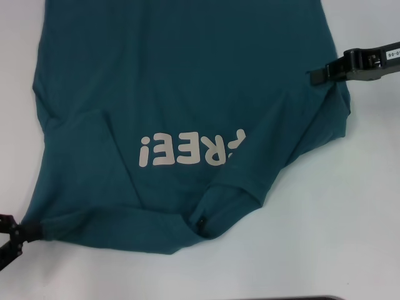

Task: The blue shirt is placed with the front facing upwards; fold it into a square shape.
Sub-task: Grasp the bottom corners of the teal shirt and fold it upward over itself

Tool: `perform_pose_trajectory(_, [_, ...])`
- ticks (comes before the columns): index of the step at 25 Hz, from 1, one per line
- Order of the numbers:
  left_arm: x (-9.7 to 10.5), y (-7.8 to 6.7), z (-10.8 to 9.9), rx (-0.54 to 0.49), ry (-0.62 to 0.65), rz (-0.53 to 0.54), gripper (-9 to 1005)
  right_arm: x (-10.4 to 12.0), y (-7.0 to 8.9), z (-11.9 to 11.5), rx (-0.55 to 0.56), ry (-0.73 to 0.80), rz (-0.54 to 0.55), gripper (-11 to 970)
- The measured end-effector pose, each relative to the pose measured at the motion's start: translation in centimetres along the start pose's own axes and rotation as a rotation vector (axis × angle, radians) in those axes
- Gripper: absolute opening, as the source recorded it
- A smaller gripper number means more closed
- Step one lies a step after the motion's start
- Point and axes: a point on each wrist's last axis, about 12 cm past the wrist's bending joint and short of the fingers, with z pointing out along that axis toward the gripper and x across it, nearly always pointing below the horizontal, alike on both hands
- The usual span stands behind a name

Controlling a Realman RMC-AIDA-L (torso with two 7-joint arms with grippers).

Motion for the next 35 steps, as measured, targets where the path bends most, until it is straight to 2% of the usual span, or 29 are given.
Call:
perform_pose_trajectory(6, [0.7,0.8,0.0,0.024,0.043,0.045,66,0.0,0.0,0.0,0.000,-0.003,0.000,21])
perform_pose_trajectory(7, [1.0,1.3,0.4,0.014,0.055,0.028,77,0.0,0.0,-0.1,0.001,-0.003,0.000,21])
perform_pose_trajectory(12, [1.0,1.6,0.4,0.030,0.048,-0.009,132,-0.1,0.0,-0.1,0.001,-0.004,-0.003,22])
perform_pose_trajectory(22, [0.5,1.9,-0.5,0.041,-0.025,-0.080,332,-0.1,0.0,-0.1,0.001,-0.006,0.000,22])
perform_pose_trajectory(28, [-0.1,2.0,-0.5,0.028,-0.065,-0.144,557,-0.2,0.0,-0.1,0.002,-0.007,0.006,22])
perform_pose_trajectory(35, [-0.7,1.8,-0.1,0.017,-0.092,-0.167,861,-0.2,0.0,-0.1,0.002,-0.007,0.006,22])
